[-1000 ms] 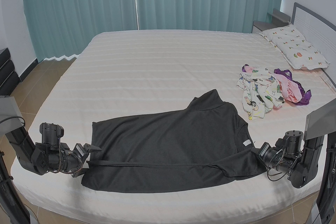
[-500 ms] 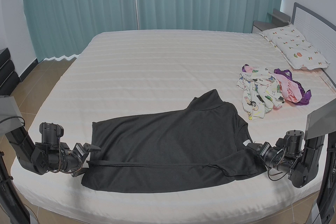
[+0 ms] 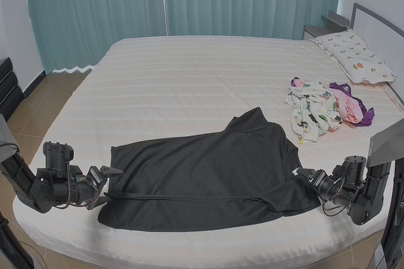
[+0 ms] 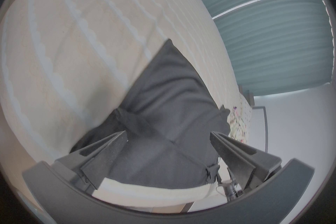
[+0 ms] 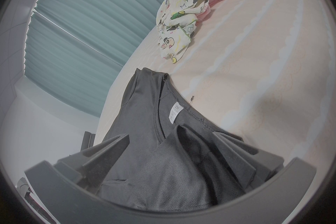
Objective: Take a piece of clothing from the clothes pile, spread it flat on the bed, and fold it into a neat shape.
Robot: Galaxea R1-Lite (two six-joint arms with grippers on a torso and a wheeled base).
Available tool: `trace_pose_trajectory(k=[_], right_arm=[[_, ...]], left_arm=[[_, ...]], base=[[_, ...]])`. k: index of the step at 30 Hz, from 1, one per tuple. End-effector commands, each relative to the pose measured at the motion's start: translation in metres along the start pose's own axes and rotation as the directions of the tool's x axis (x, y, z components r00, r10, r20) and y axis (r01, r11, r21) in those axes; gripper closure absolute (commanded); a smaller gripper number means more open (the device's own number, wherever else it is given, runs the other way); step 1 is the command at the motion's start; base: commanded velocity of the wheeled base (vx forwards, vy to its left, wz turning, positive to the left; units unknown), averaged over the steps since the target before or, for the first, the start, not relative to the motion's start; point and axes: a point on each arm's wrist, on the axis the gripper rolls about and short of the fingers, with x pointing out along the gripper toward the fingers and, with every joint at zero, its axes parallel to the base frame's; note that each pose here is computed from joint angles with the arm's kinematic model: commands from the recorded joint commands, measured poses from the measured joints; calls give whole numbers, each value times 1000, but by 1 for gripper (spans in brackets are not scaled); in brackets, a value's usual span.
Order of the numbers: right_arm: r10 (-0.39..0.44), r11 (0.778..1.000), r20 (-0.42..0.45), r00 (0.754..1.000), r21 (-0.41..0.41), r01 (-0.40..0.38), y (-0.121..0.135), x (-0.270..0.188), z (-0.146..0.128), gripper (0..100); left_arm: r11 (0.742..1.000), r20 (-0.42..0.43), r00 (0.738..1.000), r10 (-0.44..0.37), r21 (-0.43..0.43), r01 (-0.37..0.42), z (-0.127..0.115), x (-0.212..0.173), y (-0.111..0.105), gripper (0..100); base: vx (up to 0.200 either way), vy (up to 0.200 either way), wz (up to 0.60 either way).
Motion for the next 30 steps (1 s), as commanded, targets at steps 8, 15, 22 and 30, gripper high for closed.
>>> trace_pose_trajectory(k=[8,15,22,30], right_arm=[[11,1000,20,1000,-3,-11,1,0,3,0],[10,1000,19,1000,-4,-10,1,0,3,0],[12,1000,17,1000,-7,-12,2,0,2,0],[10,1000,17,1000,-8,-9,1,0,2,0]], left_arm=[[998,-46,998,38,57,-35,-21,22,-5,0],[997,-34,998,49,55,-47,-17,41,0,0],[1000,81,997,17,-24,-15,-1,56,-5,0],[990,195,978,-73,-104,95,12,54,2,0]], base=[[0,0,0],[0,0,0],[0,0,0],[0,0,0]])
